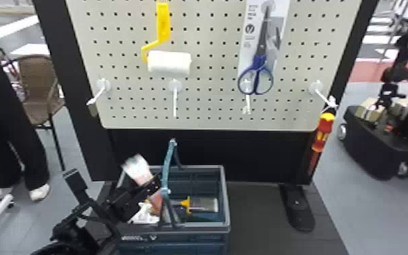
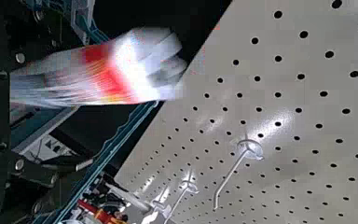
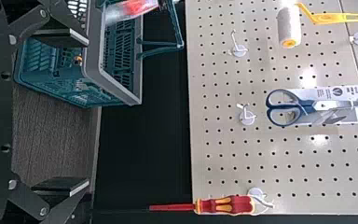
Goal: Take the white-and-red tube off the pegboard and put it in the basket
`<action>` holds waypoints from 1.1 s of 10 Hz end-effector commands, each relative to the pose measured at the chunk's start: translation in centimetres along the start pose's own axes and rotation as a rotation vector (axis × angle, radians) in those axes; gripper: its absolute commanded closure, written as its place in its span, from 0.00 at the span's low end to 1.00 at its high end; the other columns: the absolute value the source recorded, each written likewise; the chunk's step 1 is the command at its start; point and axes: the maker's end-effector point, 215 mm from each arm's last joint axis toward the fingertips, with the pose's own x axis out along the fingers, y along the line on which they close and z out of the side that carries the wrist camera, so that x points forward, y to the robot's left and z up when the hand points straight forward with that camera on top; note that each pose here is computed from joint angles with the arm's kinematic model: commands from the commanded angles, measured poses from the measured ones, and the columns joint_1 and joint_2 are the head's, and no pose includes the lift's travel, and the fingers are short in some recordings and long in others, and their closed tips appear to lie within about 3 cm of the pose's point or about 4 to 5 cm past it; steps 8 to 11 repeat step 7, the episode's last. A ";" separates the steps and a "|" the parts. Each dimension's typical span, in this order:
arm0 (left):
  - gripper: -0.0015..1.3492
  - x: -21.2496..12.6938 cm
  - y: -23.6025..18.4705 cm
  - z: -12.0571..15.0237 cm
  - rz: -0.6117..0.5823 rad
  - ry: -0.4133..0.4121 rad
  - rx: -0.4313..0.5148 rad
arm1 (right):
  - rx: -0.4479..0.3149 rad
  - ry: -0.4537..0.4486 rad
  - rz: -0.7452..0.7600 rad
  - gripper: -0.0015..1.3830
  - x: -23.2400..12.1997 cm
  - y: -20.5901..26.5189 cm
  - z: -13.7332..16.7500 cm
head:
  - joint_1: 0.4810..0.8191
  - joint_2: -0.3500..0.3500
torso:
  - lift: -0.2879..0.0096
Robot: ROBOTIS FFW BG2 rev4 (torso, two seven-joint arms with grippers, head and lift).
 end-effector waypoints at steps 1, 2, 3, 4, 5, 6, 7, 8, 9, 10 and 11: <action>0.08 0.0 0.0 0.0 0.000 0.000 0.002 | 0.000 0.001 0.001 0.17 0.0 0.0 0.0 | 0.20 0.50 | 0.63; 0.08 -0.1 0.1 0.1 0.001 -0.003 0.005 | 0.000 0.003 0.002 0.17 0.0 0.0 -0.1 | 0.20 0.50 | 0.63; 0.08 0.0 0.0 0.1 0.000 -0.002 0.004 | -0.001 0.003 0.003 0.17 0.0 0.0 -0.1 | 0.20 0.50 | 0.63; 0.08 0.0 0.0 0.0 -0.001 -0.001 0.004 | 0.001 0.003 0.003 0.17 0.0 0.0 -0.1 | 0.20 0.50 | 0.63; 0.08 0.0 0.0 0.0 -0.001 -0.001 0.004 | 0.001 0.003 0.003 0.17 0.0 0.0 -0.1 | 0.20 0.50 | 0.63; 0.08 0.0 -0.1 0.0 -0.002 0.000 0.004 | 0.001 0.003 0.003 0.17 0.0 0.0 -0.1 | 0.20 0.50 | 0.63; 0.08 0.0 -0.1 0.0 -0.002 0.000 0.004 | 0.001 0.003 0.003 0.17 0.0 0.0 -0.1 | 0.20 0.50 | 0.63; 0.08 0.0 -0.1 0.0 -0.002 0.000 0.004 | 0.001 0.003 0.003 0.17 0.0 0.0 -0.1 | 0.20 0.50 | 0.63; 0.08 0.0 -0.1 0.0 -0.002 0.000 0.004 | 0.001 0.003 0.003 0.17 0.0 0.0 -0.1 | 0.20 0.50 | 0.63; 0.08 0.0 -0.1 0.0 -0.002 0.000 0.004 | 0.001 0.003 0.003 0.17 0.0 0.0 -0.1 | 0.20 0.50 | 0.63; 0.08 0.0 -0.1 0.0 -0.002 0.000 0.004 | 0.001 0.003 0.003 0.17 0.0 0.0 -0.1 | 0.20 0.50 | 0.63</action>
